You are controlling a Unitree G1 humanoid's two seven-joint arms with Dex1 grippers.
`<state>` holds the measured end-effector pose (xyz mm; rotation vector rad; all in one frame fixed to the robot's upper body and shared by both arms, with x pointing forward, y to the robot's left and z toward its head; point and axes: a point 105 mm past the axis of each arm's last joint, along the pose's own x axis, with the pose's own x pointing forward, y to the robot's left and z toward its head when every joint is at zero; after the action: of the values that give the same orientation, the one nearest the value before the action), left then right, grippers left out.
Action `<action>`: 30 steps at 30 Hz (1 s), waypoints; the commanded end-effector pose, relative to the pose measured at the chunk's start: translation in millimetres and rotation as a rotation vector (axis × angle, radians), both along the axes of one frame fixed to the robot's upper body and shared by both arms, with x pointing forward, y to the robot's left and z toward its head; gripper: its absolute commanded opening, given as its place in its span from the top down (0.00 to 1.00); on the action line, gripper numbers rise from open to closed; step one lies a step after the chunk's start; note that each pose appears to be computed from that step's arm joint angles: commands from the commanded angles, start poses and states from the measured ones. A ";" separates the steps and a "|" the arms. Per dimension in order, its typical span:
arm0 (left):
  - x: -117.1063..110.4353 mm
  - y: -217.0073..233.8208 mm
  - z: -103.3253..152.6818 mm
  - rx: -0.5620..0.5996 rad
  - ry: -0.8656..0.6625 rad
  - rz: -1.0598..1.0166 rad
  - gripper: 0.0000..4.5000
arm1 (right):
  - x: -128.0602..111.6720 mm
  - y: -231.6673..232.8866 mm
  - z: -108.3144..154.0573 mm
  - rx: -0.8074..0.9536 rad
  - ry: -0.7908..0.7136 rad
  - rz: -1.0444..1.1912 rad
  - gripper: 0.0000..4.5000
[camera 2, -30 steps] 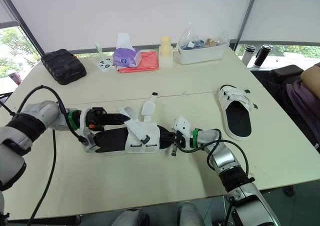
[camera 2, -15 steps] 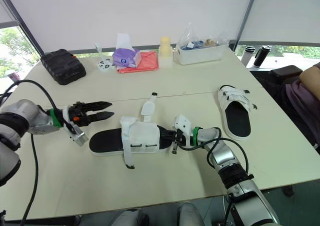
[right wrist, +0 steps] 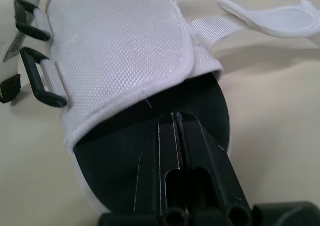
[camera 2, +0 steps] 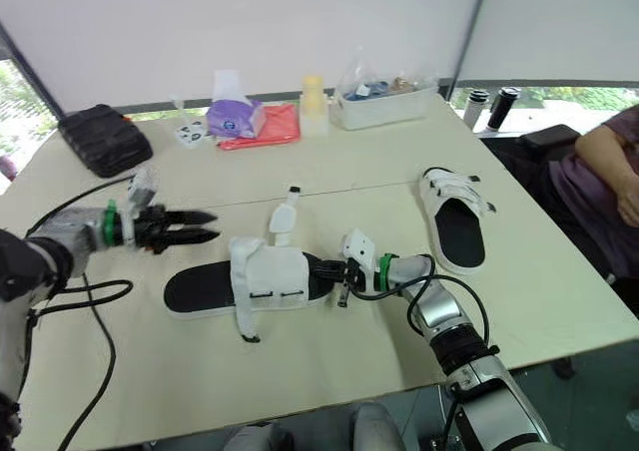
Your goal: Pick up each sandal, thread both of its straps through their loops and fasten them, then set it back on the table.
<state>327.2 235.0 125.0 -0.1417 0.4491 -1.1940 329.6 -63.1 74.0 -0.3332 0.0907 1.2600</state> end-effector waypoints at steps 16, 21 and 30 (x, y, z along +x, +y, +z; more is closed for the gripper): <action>81.9 -17.5 61.9 -0.113 -0.807 0.795 0.42 | -9.8 -12.8 -41.3 -0.113 0.132 -0.026 1.00; 99.2 11.5 81.6 -0.070 -0.812 1.197 0.42 | -8.5 -9.8 -41.7 -0.117 0.128 -0.019 1.00; 138.6 7.1 52.0 0.026 -0.294 1.348 0.42 | -6.8 0.4 -42.3 -0.107 0.128 -0.007 1.00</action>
<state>458.8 235.7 166.9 -0.1450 0.0350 0.1158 333.5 -61.9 71.8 -0.3301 0.1045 1.2580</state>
